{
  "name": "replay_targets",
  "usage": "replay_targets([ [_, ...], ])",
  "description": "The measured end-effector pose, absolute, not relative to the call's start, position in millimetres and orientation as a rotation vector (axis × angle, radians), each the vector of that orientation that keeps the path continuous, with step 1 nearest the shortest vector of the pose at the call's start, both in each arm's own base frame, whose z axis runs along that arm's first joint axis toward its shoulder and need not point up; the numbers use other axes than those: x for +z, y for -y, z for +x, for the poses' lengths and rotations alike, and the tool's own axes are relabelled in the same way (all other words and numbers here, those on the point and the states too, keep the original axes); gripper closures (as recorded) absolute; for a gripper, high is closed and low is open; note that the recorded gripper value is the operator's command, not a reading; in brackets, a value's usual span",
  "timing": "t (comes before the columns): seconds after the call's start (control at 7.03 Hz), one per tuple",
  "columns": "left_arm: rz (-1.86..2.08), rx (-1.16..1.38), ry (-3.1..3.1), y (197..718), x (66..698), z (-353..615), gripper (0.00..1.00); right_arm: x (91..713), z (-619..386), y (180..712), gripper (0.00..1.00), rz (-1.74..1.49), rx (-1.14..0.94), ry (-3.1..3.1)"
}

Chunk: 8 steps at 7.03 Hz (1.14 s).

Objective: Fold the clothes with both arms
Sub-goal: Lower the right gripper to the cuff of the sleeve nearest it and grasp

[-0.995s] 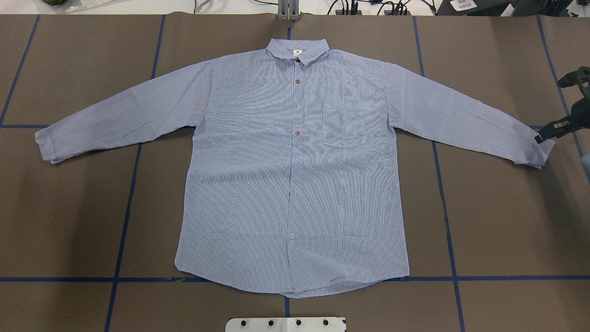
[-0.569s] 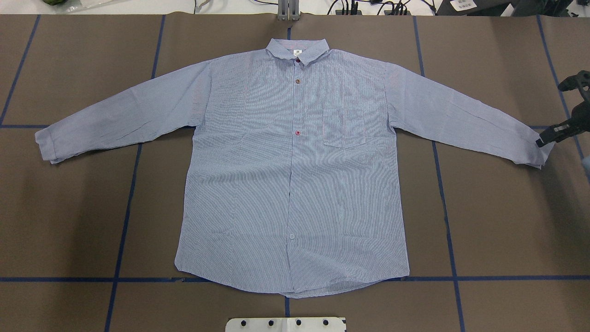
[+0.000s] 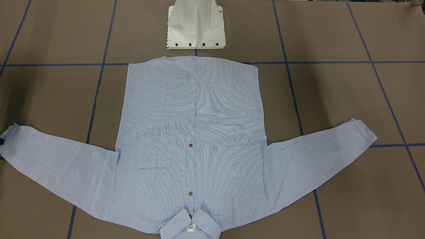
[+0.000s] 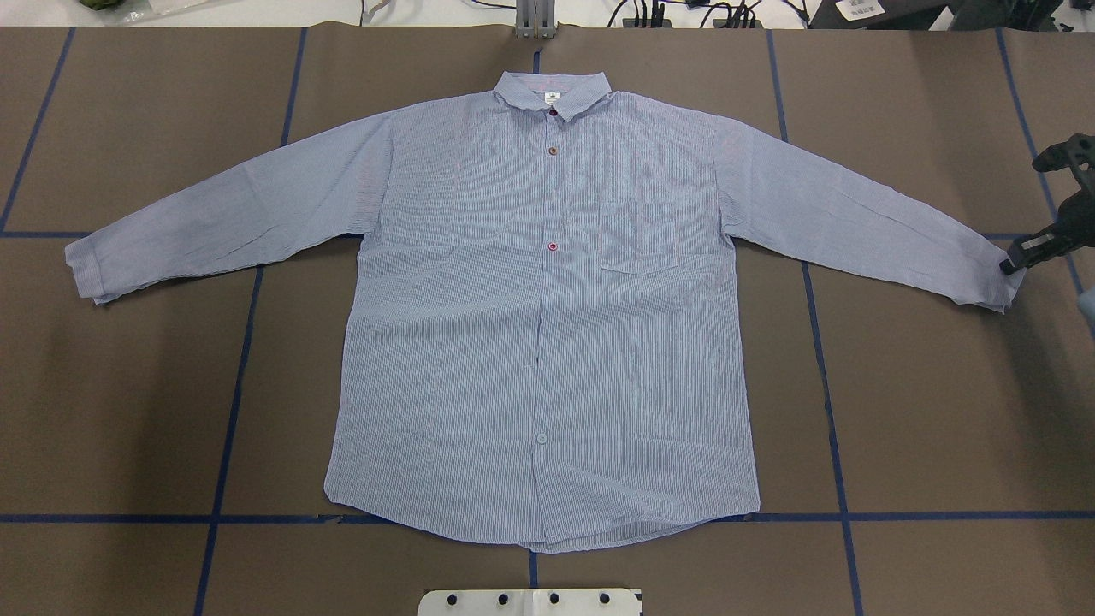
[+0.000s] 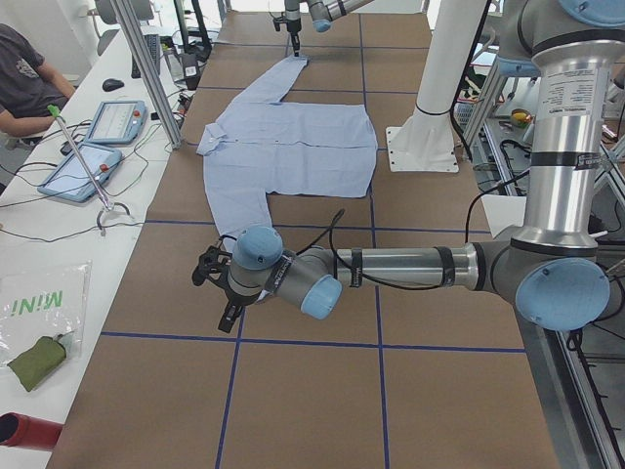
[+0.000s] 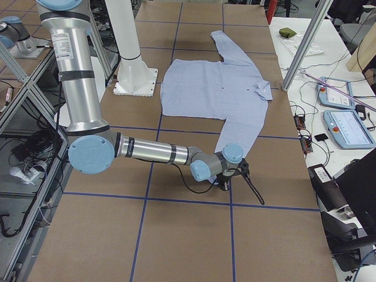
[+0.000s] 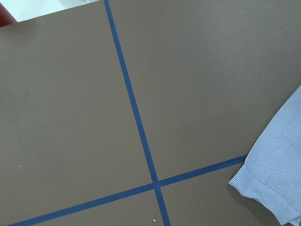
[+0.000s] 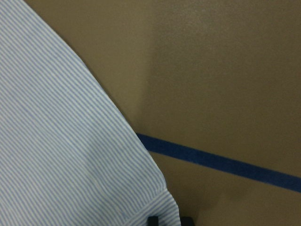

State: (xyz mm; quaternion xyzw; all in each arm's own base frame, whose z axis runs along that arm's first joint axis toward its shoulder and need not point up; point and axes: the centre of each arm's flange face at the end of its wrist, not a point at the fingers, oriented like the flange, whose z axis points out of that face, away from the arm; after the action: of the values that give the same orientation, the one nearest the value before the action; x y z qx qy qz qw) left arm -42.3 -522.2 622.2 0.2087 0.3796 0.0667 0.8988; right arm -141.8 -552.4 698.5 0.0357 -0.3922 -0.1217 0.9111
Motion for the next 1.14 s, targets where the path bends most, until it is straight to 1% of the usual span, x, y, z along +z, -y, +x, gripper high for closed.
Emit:
replay_targets([
  [0.43,0.432,0.138,-0.786,522.2,621.9,-42.3,0.00,681.3,-137.1,567.5,0.79,0.061,-0.231,0.837],
  [0.57,0.432,0.138,-0.786,522.2,622.0,-42.3,0.00,678.5,-134.3,569.6,1.00,0.060,-0.226,0.845],
  [1.14,0.431,0.138,-0.787,522.1,622.5,-42.2,0.00,671.1,-130.0,571.9,1.00,0.061,-0.210,0.860],
])
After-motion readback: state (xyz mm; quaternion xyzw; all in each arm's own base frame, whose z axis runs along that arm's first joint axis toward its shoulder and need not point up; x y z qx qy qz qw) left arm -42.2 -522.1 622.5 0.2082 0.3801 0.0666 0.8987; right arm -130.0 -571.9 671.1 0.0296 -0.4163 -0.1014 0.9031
